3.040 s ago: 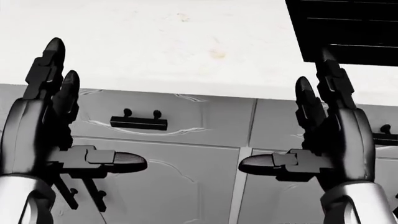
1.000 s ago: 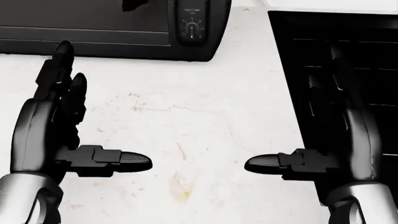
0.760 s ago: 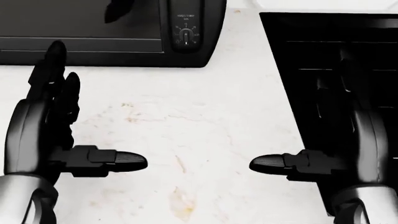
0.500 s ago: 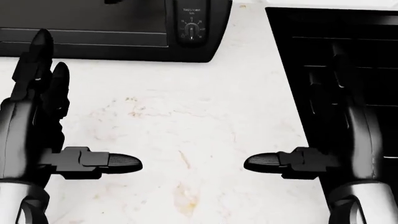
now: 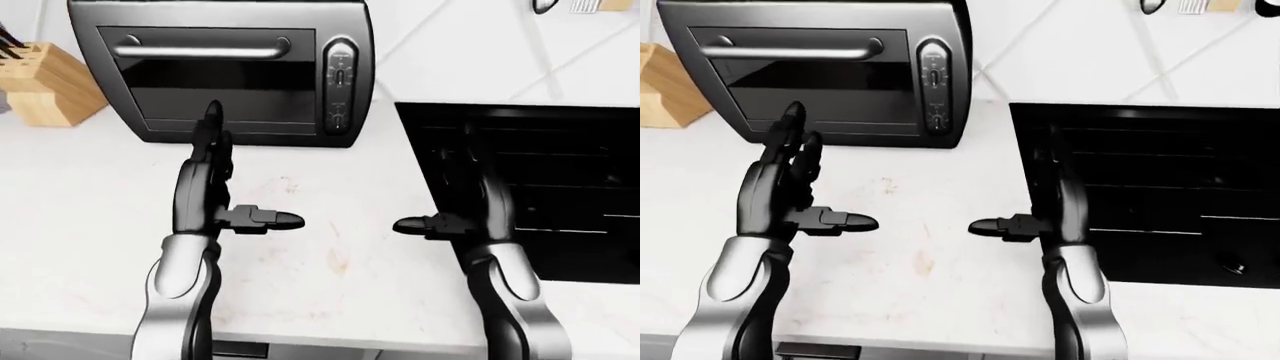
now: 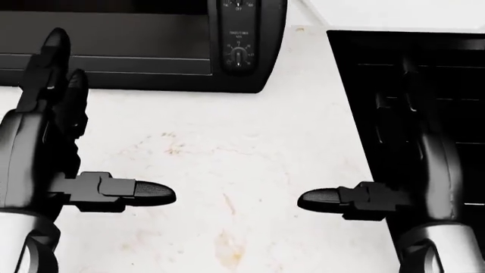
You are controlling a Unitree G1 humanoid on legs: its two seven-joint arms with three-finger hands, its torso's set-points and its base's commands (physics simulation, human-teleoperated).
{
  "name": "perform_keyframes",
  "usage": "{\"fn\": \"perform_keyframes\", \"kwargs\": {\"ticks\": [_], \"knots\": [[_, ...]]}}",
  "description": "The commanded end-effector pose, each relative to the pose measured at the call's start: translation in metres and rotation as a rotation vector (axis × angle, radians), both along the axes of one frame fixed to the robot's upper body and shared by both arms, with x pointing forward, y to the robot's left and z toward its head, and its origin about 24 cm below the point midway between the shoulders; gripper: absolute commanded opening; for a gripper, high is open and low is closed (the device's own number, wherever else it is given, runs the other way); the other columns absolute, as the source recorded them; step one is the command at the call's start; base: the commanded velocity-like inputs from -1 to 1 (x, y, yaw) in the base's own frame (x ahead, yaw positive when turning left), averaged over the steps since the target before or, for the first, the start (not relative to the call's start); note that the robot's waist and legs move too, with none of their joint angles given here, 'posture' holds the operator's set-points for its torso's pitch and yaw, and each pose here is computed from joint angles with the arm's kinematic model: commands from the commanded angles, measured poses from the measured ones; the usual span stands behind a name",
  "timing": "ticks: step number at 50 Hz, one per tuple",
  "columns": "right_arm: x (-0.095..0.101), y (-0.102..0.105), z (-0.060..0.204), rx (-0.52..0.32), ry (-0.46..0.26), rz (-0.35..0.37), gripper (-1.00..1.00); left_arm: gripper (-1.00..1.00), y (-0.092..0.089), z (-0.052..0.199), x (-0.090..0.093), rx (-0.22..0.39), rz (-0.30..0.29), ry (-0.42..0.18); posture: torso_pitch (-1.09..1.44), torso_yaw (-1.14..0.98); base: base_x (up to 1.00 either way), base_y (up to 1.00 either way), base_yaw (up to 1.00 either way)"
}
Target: Open the toaster oven door.
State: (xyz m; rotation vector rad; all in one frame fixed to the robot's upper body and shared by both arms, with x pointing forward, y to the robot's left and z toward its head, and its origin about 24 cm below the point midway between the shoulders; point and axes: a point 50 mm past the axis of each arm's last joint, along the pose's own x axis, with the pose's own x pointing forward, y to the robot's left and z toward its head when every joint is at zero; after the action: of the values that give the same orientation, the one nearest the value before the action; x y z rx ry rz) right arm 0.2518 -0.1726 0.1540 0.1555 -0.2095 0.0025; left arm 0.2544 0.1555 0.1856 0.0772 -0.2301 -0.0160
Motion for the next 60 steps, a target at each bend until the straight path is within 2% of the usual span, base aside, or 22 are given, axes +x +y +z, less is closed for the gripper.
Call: {"fn": "perform_keyframes", "kwargs": {"ticks": [1,29,35,38,42,44,46,48,50,60], "knots": [[-0.003,0.001,0.017,-0.005,-0.094,0.006,1.0,1.0,-0.001,0.014,-0.003,0.005,-0.004,-0.084,-0.17,0.0,0.0,0.0,0.0],[-0.002,0.0,0.012,0.002,-0.094,0.0,1.0,1.0,-0.002,0.008,-0.003,0.004,-0.006,-0.078,-0.45,0.0,0.0,0.0,0.0],[-0.002,-0.001,0.012,0.001,-0.095,-0.001,1.0,1.0,0.001,0.014,-0.007,0.017,0.016,-0.093,-0.45,0.0,0.0,0.0,0.0],[-0.002,-0.001,0.013,0.0,-0.096,-0.001,1.0,1.0,0.004,0.026,-0.01,0.019,0.047,-0.124,-0.45,0.0,0.0,0.0,0.0],[-0.002,-0.002,0.014,0.0,-0.097,-0.003,1.0,1.0,0.006,0.04,-0.009,0.059,0.071,-0.161,-0.45,0.0,0.0,0.0,0.0],[-0.002,-0.002,0.013,0.0,-0.096,-0.004,1.0,1.0,0.008,0.045,-0.004,0.112,0.099,-0.168,-0.45,0.0,0.0,0.0,0.0],[-0.002,-0.002,0.013,0.0,-0.096,-0.004,1.0,1.0,0.007,0.045,-0.003,0.128,0.101,-0.168,-0.45,0.0,0.0,0.0,0.0],[-0.002,-0.003,0.012,0.002,-0.095,-0.006,1.0,1.0,0.007,0.058,0.002,0.187,0.119,-0.194,-0.45,0.0,0.0,0.0,0.0],[-0.002,-0.003,0.011,0.004,-0.096,-0.007,1.0,1.0,0.006,0.062,0.005,0.213,0.122,-0.196,-0.45,0.0,0.0,0.0,0.0],[-0.003,-0.005,0.011,0.01,-0.1,-0.011,1.0,1.0,0.009,0.077,0.011,0.272,0.157,-0.197,-0.45,0.0,0.0,0.0,0.0]]}}
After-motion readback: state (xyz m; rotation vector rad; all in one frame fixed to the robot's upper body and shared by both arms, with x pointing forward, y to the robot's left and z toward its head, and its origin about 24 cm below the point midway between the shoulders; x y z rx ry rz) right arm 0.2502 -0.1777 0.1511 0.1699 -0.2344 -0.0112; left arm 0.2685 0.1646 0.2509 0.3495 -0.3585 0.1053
